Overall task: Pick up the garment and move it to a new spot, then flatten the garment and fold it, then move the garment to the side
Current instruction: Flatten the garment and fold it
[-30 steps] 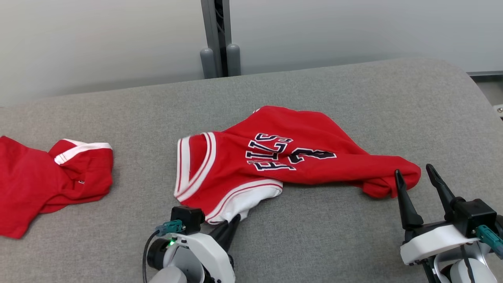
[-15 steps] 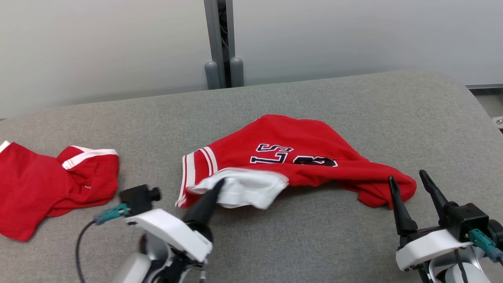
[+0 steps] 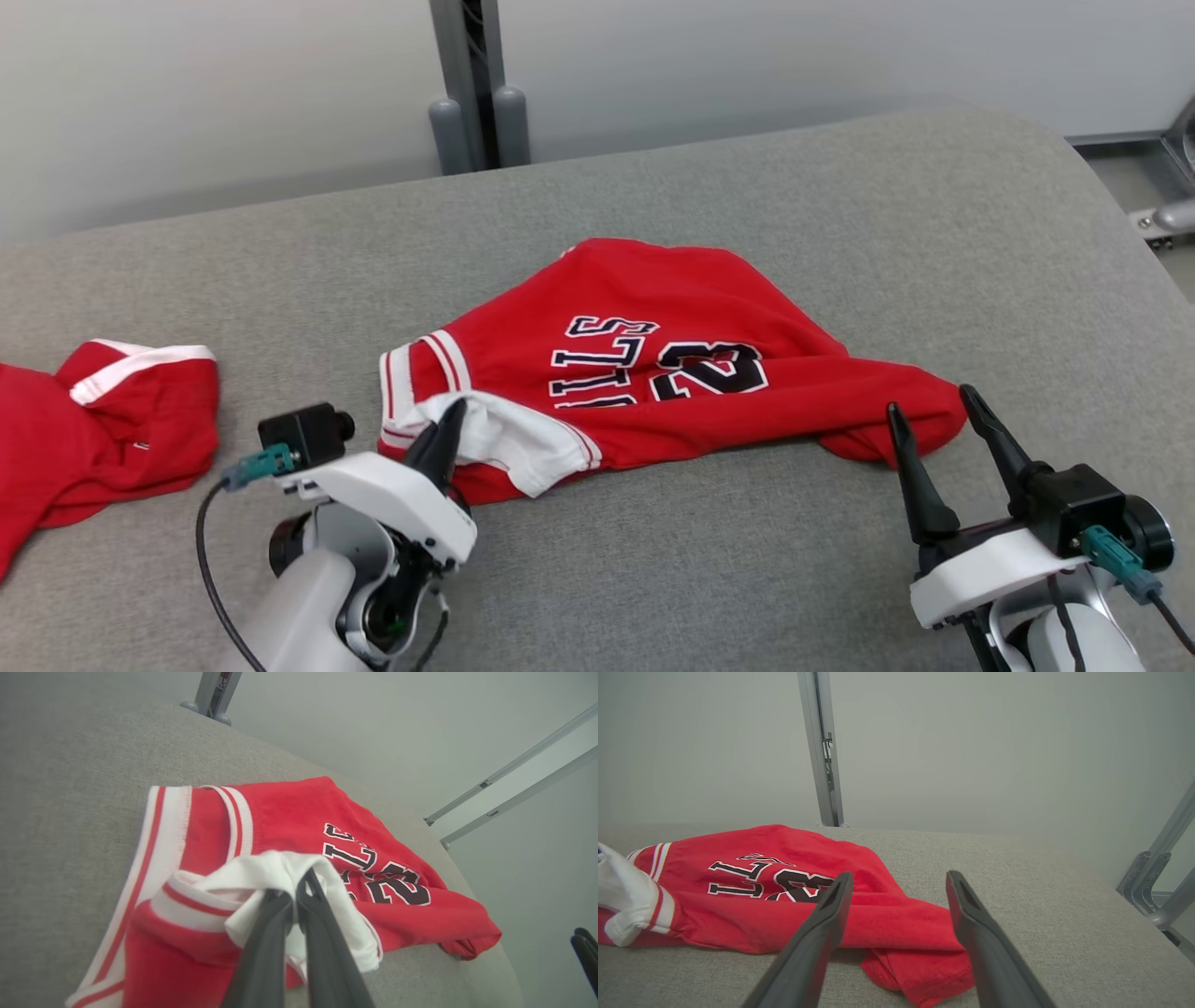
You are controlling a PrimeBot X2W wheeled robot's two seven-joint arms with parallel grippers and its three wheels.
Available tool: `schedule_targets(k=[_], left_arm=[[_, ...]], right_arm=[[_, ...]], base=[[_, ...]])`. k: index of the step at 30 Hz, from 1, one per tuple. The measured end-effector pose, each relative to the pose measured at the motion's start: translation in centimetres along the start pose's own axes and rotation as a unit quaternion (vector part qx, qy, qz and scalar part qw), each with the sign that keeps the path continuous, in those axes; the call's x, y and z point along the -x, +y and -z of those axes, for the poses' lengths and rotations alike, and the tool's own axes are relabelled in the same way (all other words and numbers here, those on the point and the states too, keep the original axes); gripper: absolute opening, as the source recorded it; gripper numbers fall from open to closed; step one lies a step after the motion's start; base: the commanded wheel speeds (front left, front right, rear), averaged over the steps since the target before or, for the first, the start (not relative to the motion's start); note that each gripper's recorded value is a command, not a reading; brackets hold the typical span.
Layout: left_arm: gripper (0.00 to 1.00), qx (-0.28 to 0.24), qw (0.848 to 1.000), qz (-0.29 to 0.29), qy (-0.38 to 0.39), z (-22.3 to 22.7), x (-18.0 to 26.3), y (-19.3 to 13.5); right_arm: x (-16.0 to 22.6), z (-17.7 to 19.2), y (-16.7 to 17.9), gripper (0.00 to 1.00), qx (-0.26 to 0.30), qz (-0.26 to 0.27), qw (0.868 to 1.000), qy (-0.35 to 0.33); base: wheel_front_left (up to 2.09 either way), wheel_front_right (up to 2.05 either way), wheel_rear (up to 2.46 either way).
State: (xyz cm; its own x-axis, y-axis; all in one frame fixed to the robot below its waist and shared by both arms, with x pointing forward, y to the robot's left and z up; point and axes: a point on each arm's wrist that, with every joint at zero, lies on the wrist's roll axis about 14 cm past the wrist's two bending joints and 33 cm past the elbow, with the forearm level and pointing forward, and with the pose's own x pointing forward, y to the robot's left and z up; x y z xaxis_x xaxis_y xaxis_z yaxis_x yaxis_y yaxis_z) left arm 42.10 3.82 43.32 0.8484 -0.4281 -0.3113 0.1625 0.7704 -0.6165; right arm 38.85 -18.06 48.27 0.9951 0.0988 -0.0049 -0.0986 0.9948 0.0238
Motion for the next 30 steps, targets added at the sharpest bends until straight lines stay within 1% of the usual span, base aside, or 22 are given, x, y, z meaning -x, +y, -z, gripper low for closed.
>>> schedule_targets(k=[4, 5, 6, 8, 10, 15, 19, 21, 25, 28, 30], left_arm=[[0.0, 0.002, 1.0, -0.007, 0.008, -0.1, -2.0, 0.3], [0.04, 0.003, 1.0, -0.014, 0.012, 0.1, -2.5, 0.6], [0.35, 0.004, 1.0, -0.026, 0.014, 0.2, -3.0, 1.1], [1.0, -0.01, 0.998, -0.058, 0.016, 0.3, -3.7, 2.5], [1.0, -0.015, 0.997, -0.071, 0.008, 0.0, -4.4, 3.0], [1.0, 0.004, 0.996, -0.073, -0.048, -2.1, -6.1, 2.9], [1.0, 0.007, 0.992, -0.079, -0.102, -5.2, -6.2, 3.4], [1.0, 0.007, 0.991, -0.076, -0.112, -5.7, -6.0, 3.3], [1.0, -0.015, 0.983, -0.068, -0.169, -9.4, -4.5, 3.1], [1.0, -0.03, 0.981, -0.069, -0.181, -9.7, -3.3, 3.3], [1.0, -0.047, 0.977, -0.078, -0.191, -9.4, -1.4, 3.9]], right_arm=[[-0.2, 0.5, -0.3, 1.0, 0.0, 0.005, 1.0, 0.007], [-0.2, 0.6, -0.4, 1.0, -0.001, 0.007, 1.0, 0.009], [-0.2, 0.8, -0.4, 1.0, -0.002, 0.008, 1.0, 0.011], [-0.3, 0.9, -0.5, 1.0, -0.004, 0.012, 1.0, 0.013], [-0.3, 1.1, -0.9, 1.0, -0.004, 0.019, 1.0, 0.015], [-0.4, 1.3, -2.1, 1.0, -0.004, 0.037, 0.999, 0.018], [-0.5, 1.3, -2.0, 1.0, -0.002, 0.036, 0.999, 0.018], [-0.5, 1.3, -2.0, 1.0, -0.002, 0.036, 0.999, 0.017], [-0.8, 0.6, -1.7, 1.0, 0.001, 0.031, 1.0, 0.007], [-0.7, 0.4, -1.4, 1.0, 0.0, 0.026, 1.0, 0.004], [-0.6, 0.1, -1.0, 1.0, 0.001, 0.02, 1.0, -0.001]], base=[[0.0, 0.0, 0.0], [0.0, 0.0, 0.0], [0.0, 0.0, 0.0], [0.0, 0.0, 0.0], [0.0, 0.0, 0.0], [0.0, 0.0, 0.0], [0.0, 0.0, 0.0], [0.0, 0.0, 0.0], [0.0, 0.0, 0.0], [0.0, 0.0, 0.0], [0.0, 0.0, 0.0]])
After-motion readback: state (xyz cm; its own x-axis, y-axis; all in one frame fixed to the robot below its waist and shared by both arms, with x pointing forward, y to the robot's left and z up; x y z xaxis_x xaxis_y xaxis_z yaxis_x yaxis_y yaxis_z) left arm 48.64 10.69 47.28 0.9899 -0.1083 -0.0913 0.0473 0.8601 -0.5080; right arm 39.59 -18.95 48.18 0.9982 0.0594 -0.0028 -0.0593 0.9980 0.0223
